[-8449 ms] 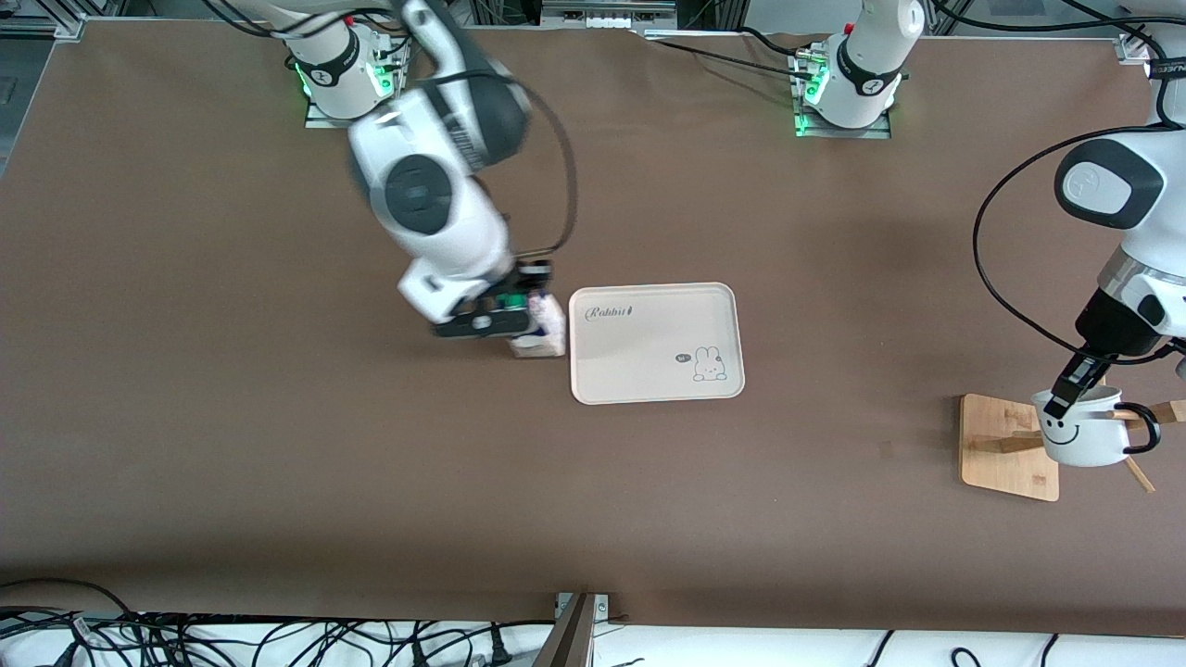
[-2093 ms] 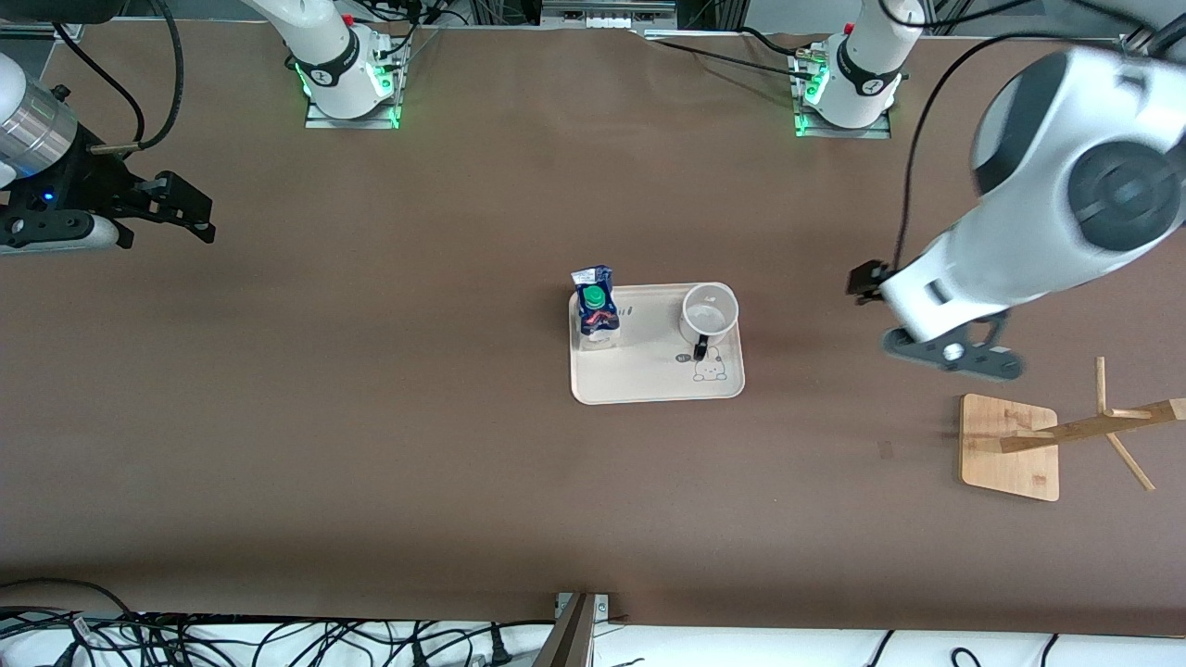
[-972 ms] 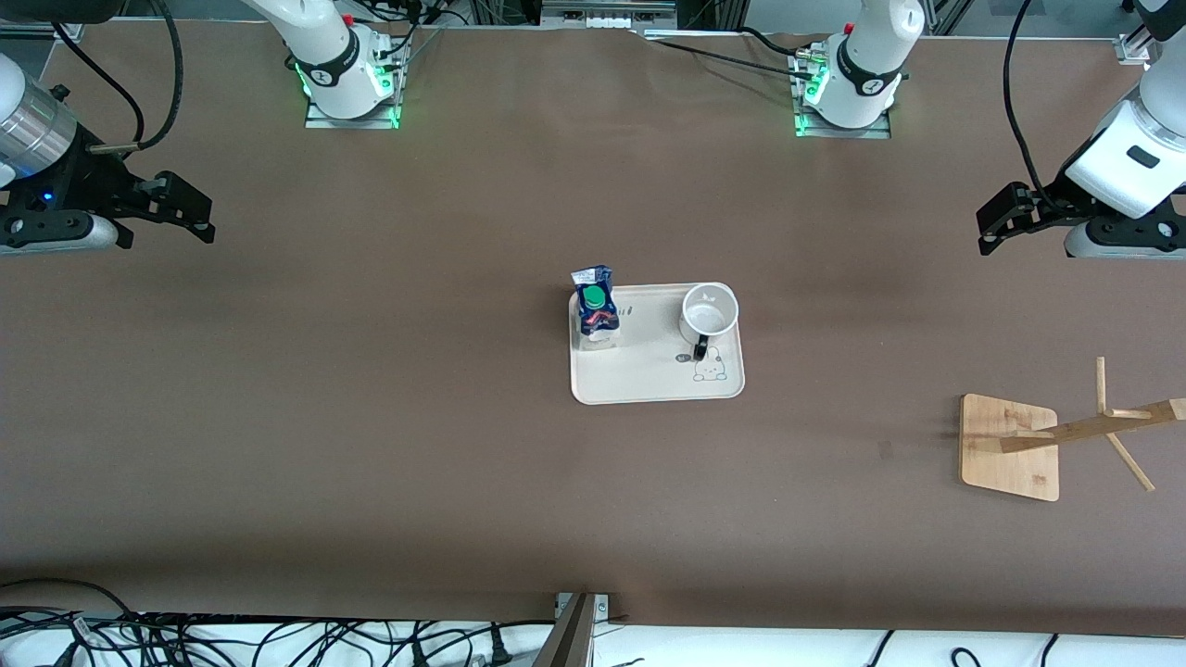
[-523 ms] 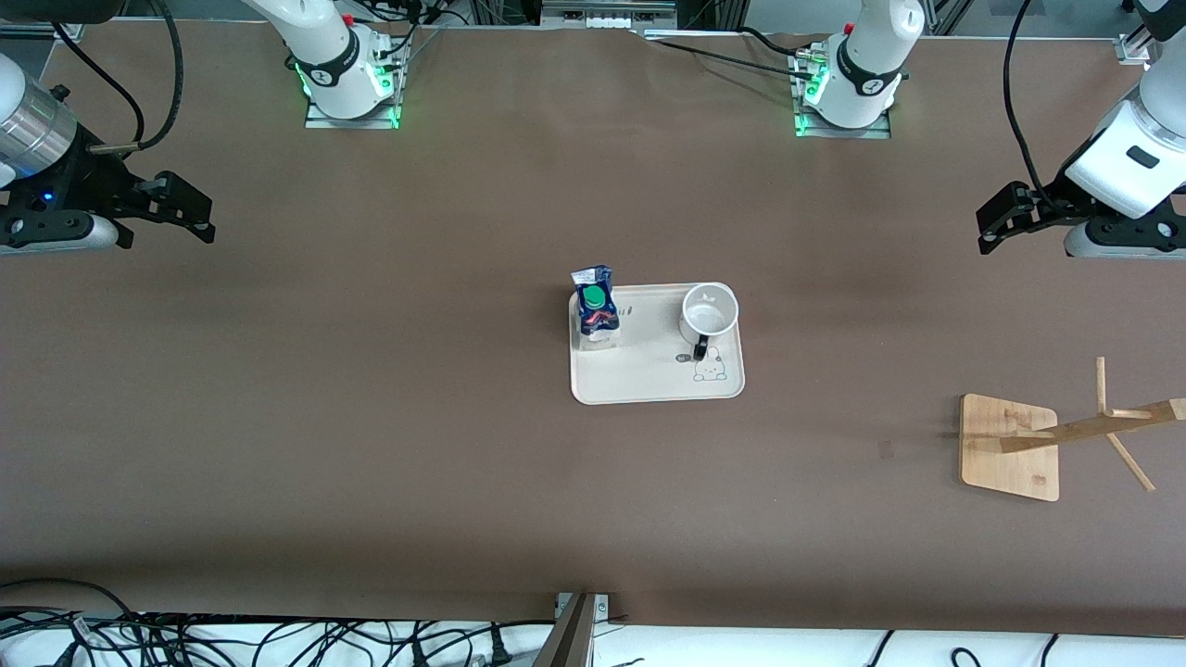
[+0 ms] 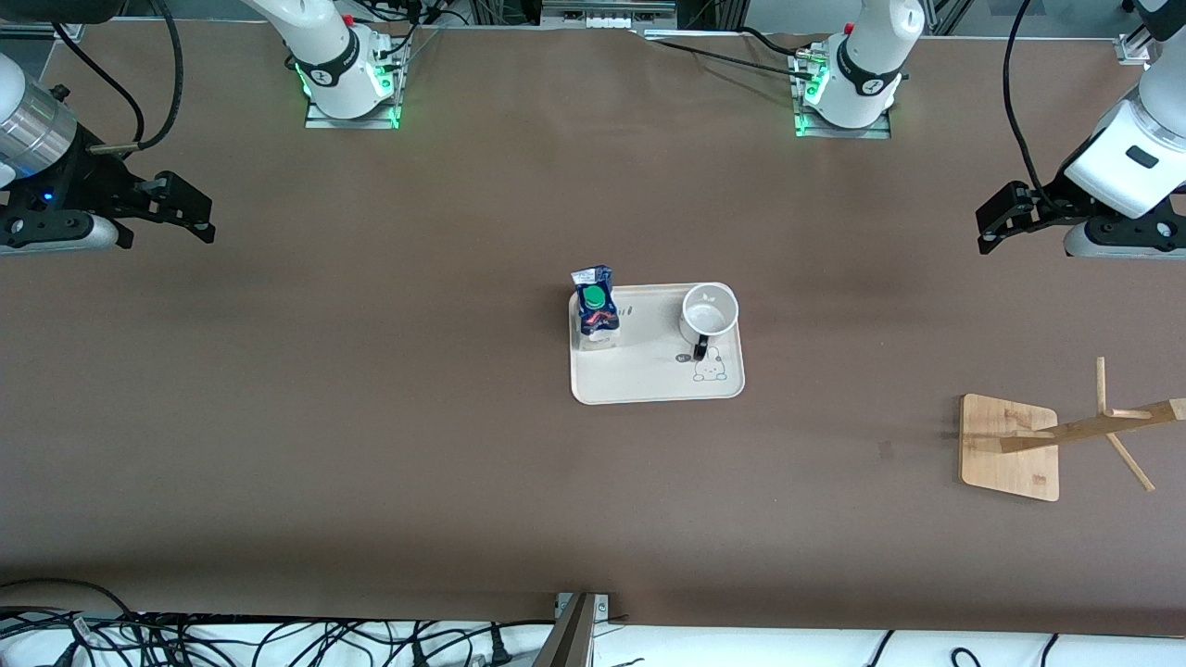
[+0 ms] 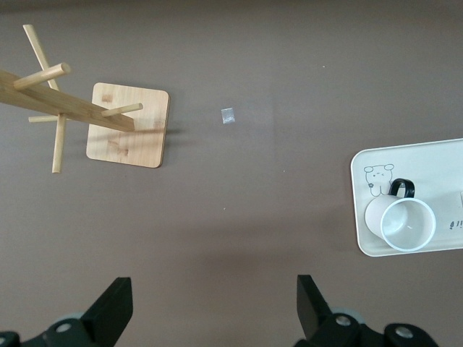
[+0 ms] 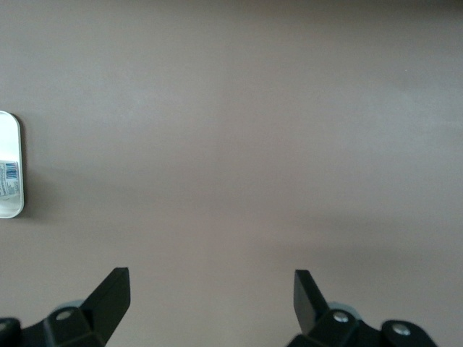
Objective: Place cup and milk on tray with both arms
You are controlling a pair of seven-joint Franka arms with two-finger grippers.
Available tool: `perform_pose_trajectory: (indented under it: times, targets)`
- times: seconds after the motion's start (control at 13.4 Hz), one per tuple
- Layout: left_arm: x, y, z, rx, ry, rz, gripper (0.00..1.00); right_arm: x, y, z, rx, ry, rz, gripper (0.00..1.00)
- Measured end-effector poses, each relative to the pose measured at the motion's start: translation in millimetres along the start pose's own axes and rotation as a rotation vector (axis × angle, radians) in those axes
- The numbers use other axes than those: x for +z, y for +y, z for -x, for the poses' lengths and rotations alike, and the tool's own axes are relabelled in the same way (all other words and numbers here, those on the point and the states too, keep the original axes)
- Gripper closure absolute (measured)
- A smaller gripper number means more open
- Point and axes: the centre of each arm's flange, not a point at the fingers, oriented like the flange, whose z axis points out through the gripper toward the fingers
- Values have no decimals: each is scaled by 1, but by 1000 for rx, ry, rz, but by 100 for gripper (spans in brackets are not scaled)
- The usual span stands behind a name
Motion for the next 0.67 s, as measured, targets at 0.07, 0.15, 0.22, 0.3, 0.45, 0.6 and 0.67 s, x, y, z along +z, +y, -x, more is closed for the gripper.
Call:
perform_pose_trajectory:
  times: [0.07, 0.15, 0.22, 0.3, 0.45, 0.6, 0.67]
  targets:
    - [0, 0, 0, 1, 0, 0, 0, 0, 0, 0, 0, 0, 0, 0]
    - [0, 1, 0, 1, 1, 0, 0, 0, 0, 0, 0, 0, 0, 0]
    - [0, 1, 0, 2, 1, 0, 0, 0, 0, 0, 0, 0, 0, 0]
    - [-1, 1, 0, 2, 1, 0, 0, 0, 0, 0, 0, 0, 0, 0]
    - [-1, 2, 0, 3, 1, 0, 0, 0, 0, 0, 0, 0, 0, 0]
    - [-1, 2, 0, 3, 1, 0, 0, 0, 0, 0, 0, 0, 0, 0]
    - [-1, 2, 0, 3, 1, 0, 0, 0, 0, 0, 0, 0, 0, 0]
